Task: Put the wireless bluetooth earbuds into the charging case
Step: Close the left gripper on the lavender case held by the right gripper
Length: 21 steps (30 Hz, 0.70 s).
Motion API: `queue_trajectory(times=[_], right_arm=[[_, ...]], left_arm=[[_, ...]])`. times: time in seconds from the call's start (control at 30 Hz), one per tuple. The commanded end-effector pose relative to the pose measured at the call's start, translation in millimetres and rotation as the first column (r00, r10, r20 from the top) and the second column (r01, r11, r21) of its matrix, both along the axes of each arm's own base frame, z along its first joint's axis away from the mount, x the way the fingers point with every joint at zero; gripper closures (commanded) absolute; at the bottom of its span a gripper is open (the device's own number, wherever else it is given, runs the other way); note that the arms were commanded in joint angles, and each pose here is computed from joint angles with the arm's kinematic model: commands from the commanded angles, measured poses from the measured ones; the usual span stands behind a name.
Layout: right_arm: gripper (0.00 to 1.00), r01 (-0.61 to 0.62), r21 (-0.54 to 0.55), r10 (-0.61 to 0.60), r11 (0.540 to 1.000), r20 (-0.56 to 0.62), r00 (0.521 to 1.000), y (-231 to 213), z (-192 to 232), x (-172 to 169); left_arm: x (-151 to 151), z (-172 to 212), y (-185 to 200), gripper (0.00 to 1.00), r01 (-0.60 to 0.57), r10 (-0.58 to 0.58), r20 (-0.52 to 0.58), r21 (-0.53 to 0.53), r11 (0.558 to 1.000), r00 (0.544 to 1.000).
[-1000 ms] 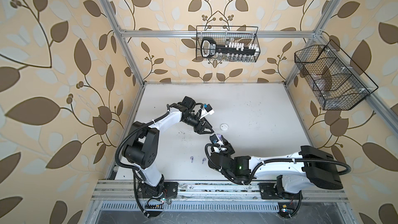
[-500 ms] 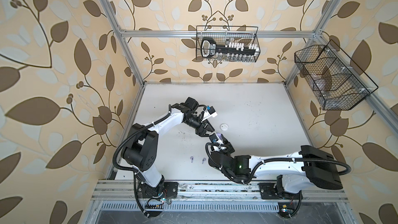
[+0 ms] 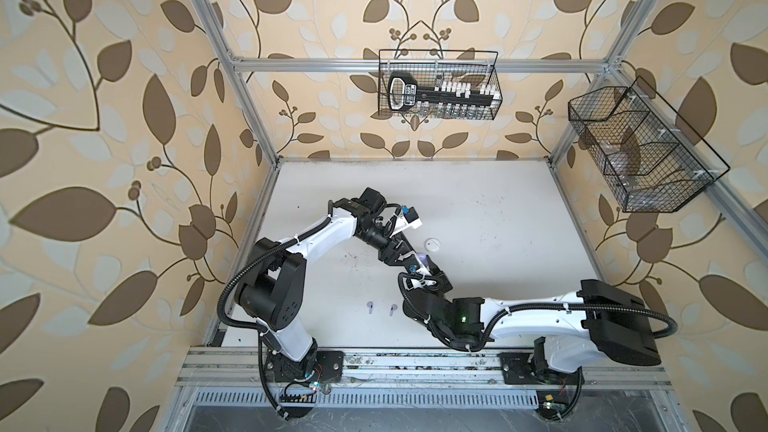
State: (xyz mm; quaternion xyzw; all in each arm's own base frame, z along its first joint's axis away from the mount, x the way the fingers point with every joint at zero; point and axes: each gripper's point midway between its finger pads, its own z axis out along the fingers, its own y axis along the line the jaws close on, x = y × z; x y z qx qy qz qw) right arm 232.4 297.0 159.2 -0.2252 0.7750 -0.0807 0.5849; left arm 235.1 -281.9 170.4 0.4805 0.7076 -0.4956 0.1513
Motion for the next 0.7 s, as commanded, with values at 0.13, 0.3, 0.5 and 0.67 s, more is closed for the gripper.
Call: queue_trajectory(times=[0.13,0.3,0.5,0.67], right_arm=[[0.63,0.003,0.006,-0.003,1.000,0.026,1.000,6.4,11.7,4.1],[0.63,-0.001,0.001,0.001,1.000,0.029,1.000,9.4,12.9,5.5],[0.63,-0.001,-0.003,0.001,1.000,0.031,1.000,11.0,14.7,7.8],[0.63,-0.003,-0.023,0.003,1.000,0.024,1.000,12.0,12.0,8.5]], left_arm=[[-5.7,12.9,-6.9,0.53,0.043,-0.043,-0.004,-0.042,0.998,0.999],[-6.8,13.9,-7.8,0.57,0.048,-0.048,-0.007,-0.045,0.998,0.999],[-8.2,14.6,-8.3,0.65,0.056,-0.056,-0.011,-0.047,0.997,0.998],[-9.1,15.1,-8.4,0.75,0.061,-0.062,-0.011,-0.049,0.997,0.998]])
